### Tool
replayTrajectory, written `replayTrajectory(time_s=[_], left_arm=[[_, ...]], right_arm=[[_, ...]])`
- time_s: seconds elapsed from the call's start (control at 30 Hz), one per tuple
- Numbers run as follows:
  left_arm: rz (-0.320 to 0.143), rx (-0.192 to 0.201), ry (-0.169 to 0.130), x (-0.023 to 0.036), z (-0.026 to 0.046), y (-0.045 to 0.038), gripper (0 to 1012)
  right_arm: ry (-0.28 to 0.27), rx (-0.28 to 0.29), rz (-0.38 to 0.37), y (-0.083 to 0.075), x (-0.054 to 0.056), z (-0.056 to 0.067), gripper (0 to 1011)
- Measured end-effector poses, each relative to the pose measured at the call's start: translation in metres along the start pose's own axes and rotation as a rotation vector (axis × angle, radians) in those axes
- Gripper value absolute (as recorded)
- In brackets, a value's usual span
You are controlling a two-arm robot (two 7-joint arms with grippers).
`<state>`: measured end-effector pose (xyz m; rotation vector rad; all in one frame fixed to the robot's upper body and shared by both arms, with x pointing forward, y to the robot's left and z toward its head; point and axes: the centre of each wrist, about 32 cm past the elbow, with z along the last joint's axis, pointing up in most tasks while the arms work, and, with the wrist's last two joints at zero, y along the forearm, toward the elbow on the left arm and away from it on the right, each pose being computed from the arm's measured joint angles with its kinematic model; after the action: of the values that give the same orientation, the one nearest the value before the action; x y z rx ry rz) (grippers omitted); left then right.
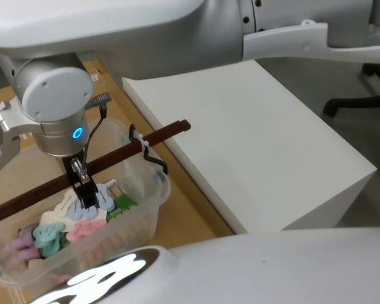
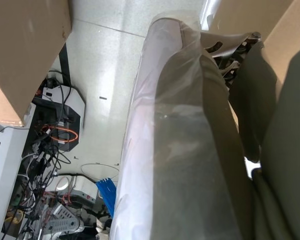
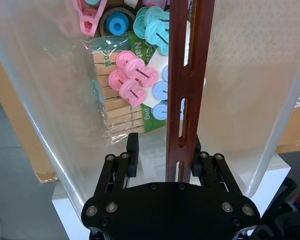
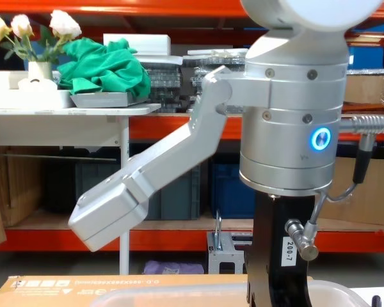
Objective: Use one hand to grasp the basket and place it at the designated location.
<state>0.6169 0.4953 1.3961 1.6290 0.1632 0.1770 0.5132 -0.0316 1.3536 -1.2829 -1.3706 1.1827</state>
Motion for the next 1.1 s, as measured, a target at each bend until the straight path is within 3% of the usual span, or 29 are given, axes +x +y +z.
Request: replayTrajectory(time_s=[0.4,0.83,1.1], left_arm=[[0.000,0.000,0.000,0.0000,0.0000,0.0000,0],[0.000,0.000,0.000,0.0000,0.0000,0.0000,0],[0.000,0.000,0.000,0.0000,-0.0001,0.0000,0]], right_arm=[[0.006,0.003,0.006,0.002,-0.001,0.000,242],[0.023,-0.001,0.002,0.002,-0.002,-0.002,240],[0.018,-0.007,-0.013,-0.009,-0.006,-0.003,240]])
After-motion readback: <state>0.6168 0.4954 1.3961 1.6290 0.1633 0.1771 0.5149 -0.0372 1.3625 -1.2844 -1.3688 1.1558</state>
